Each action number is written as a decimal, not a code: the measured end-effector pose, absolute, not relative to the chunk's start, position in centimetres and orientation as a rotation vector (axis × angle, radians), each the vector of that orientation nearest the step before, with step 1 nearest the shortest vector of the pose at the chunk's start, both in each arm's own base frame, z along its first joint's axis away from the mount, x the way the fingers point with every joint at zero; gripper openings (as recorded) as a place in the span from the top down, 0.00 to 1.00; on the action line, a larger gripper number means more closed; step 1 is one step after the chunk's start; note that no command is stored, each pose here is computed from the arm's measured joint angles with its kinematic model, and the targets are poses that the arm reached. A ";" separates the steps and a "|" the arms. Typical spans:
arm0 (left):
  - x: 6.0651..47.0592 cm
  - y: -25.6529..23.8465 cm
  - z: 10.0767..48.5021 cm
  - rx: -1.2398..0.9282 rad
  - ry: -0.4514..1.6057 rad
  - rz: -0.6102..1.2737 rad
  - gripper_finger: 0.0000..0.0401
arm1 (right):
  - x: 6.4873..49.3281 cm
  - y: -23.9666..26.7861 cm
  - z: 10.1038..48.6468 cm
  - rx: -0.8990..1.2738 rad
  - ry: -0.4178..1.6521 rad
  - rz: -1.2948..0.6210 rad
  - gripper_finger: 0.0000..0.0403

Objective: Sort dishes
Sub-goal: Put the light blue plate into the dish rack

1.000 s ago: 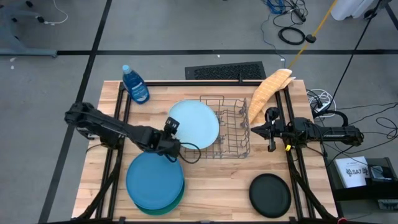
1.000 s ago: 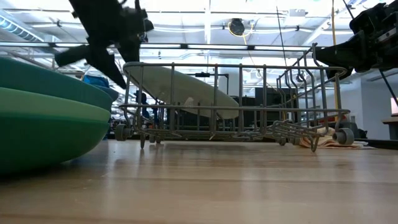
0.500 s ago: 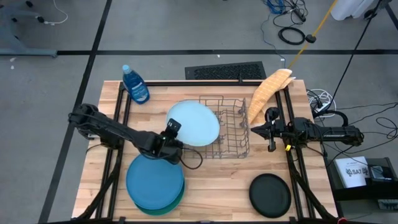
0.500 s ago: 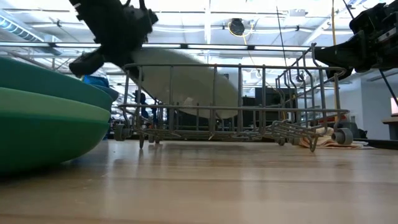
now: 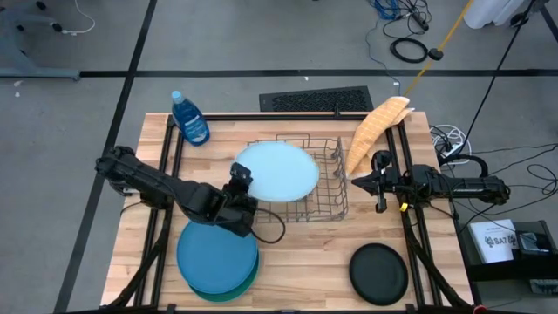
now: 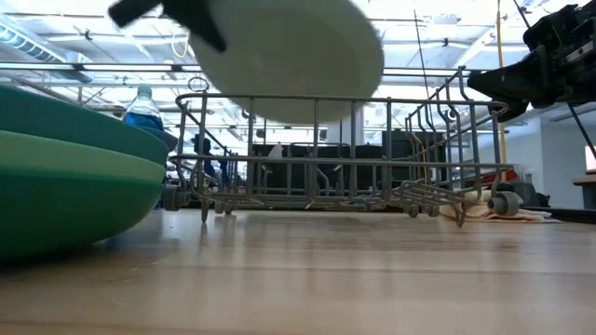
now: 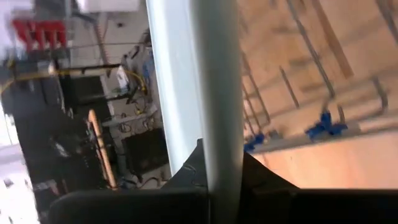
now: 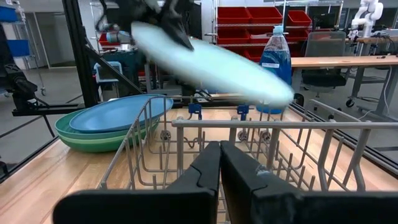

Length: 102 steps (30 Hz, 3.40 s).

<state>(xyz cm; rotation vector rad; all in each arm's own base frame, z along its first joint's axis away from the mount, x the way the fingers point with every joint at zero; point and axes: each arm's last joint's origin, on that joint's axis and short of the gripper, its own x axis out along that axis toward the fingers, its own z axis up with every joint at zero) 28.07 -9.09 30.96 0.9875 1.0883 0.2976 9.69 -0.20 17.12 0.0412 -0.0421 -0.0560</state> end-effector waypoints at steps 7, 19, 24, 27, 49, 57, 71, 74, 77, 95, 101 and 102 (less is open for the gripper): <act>27.6 -8.5 36.4 0.196 0.757 0.572 0.97 | 9.7 -0.2 17.1 0.041 -0.042 -0.056 0.98; 26.7 -9.5 34.3 -0.469 0.554 0.791 0.97 | 9.7 -0.2 17.1 0.065 -0.044 -0.055 0.98; 26.6 -9.6 33.4 -0.612 0.505 0.854 0.97 | 9.7 -0.2 17.1 0.066 -0.046 -0.056 0.98; 26.5 -9.5 33.0 -0.666 0.479 0.885 0.97 | 9.7 -0.2 17.2 0.063 -0.048 -0.056 0.98; 26.6 -8.0 31.1 -0.711 0.568 1.077 0.98 | 9.6 -0.2 17.7 0.039 -0.106 -0.055 0.98; 27.4 -8.1 30.2 -0.694 0.592 1.092 0.97 | 9.6 -0.2 17.8 0.039 -0.110 -0.055 0.98; 27.4 -8.5 30.1 -0.743 0.663 1.050 0.87 | 9.6 -0.2 17.8 0.039 -0.109 -0.055 0.98; 27.4 -8.7 30.1 -0.739 0.677 1.037 0.82 | 9.6 -0.2 17.8 0.039 -0.109 -0.055 0.98; 27.4 -8.8 30.1 -0.747 0.686 1.031 0.78 | 9.6 -0.2 17.8 0.039 -0.109 -0.055 0.98; 26.2 -8.5 31.2 -0.587 0.792 1.028 0.75 | 9.6 -0.2 17.8 0.043 -0.109 -0.055 0.98; 26.2 -8.5 32.2 -0.588 0.779 1.018 0.76 | 9.6 -0.2 17.8 0.043 -0.109 -0.055 0.98; 26.2 -8.5 32.3 -0.586 0.777 1.019 0.76 | 9.6 -0.2 17.8 0.043 -0.109 -0.055 0.98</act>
